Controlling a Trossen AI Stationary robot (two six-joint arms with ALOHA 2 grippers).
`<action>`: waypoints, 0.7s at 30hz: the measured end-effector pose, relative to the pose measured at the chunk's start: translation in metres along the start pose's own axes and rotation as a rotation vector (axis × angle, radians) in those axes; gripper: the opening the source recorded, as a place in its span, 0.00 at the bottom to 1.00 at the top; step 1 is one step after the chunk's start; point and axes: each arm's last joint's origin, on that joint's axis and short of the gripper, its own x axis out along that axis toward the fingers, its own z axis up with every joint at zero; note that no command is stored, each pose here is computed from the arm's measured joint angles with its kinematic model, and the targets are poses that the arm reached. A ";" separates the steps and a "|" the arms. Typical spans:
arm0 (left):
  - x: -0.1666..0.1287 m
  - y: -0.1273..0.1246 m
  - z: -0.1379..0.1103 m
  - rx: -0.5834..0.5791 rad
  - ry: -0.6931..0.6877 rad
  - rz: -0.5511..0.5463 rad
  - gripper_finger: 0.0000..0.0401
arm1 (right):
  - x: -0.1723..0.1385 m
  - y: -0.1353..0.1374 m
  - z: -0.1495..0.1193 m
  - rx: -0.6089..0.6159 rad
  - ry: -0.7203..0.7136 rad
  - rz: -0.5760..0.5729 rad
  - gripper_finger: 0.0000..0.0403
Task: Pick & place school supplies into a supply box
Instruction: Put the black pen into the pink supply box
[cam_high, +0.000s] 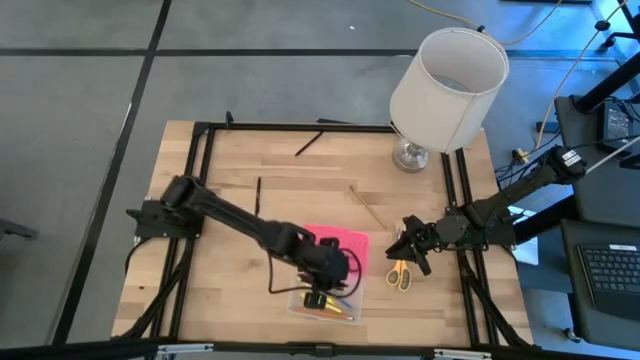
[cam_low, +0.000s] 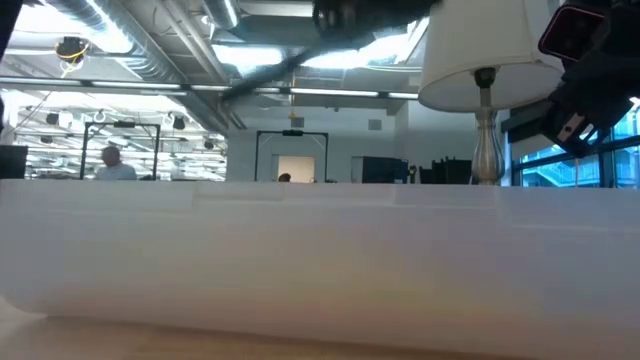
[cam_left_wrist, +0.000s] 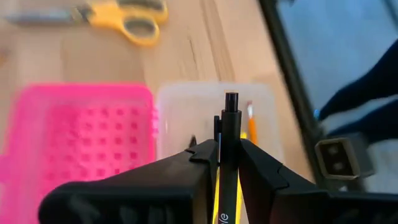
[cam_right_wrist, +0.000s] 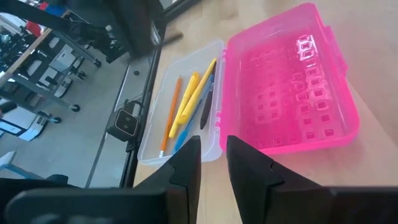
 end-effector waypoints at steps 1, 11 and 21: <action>0.009 0.000 -0.003 0.001 0.021 0.003 0.10 | 0.000 0.000 0.000 0.000 0.000 0.000 0.21; 0.062 0.006 -0.026 0.142 0.152 0.036 0.10 | 0.000 0.000 0.000 0.001 0.001 0.000 0.21; 0.062 0.010 -0.027 0.179 0.156 0.104 0.10 | 0.000 0.000 0.000 0.022 0.002 0.000 0.21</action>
